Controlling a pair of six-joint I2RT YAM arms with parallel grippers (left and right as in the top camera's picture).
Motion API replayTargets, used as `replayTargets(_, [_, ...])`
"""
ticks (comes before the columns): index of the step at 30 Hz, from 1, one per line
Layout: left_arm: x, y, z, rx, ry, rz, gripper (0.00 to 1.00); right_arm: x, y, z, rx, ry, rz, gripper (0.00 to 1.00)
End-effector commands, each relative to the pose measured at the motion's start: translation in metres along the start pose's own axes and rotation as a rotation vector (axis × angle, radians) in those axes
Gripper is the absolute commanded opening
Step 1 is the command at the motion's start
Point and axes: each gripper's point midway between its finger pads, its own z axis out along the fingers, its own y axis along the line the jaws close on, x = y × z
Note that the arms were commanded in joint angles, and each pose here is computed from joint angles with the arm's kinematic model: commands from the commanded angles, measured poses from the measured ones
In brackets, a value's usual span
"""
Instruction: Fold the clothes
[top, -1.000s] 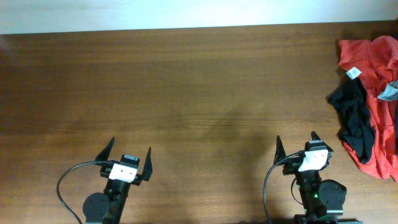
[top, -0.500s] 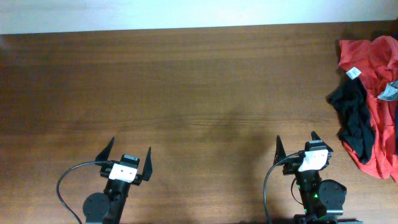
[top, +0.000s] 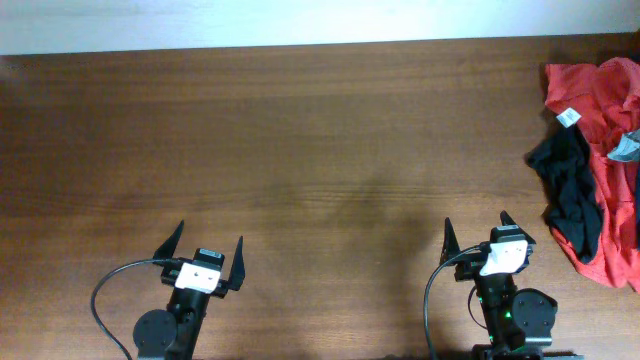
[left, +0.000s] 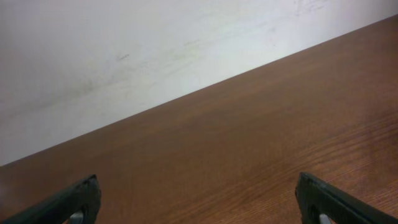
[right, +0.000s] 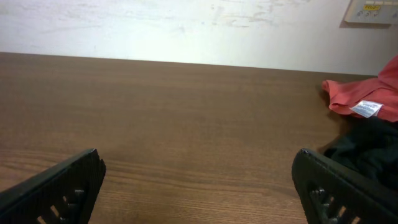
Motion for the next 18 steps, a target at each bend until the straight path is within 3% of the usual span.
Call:
replayTargets(1, [0.002, 0.002, 0.000, -0.013, 0.002, -0.013, 1.00, -0.002, 0.001, 0.000, 0.000, -0.016, -0.001, 0.99])
replayTargets(13, [0.000, 0.007, 0.000, -0.042, -0.002, 0.015, 1.00, -0.007, 0.007, 0.000, -0.039, -0.036, -0.001, 0.99])
replayTargets(18, [0.001, 0.000, 0.000, 0.001, -0.003, 0.012, 1.00, -0.009, 0.045, -0.006, -0.260, -0.046, -0.004, 0.99])
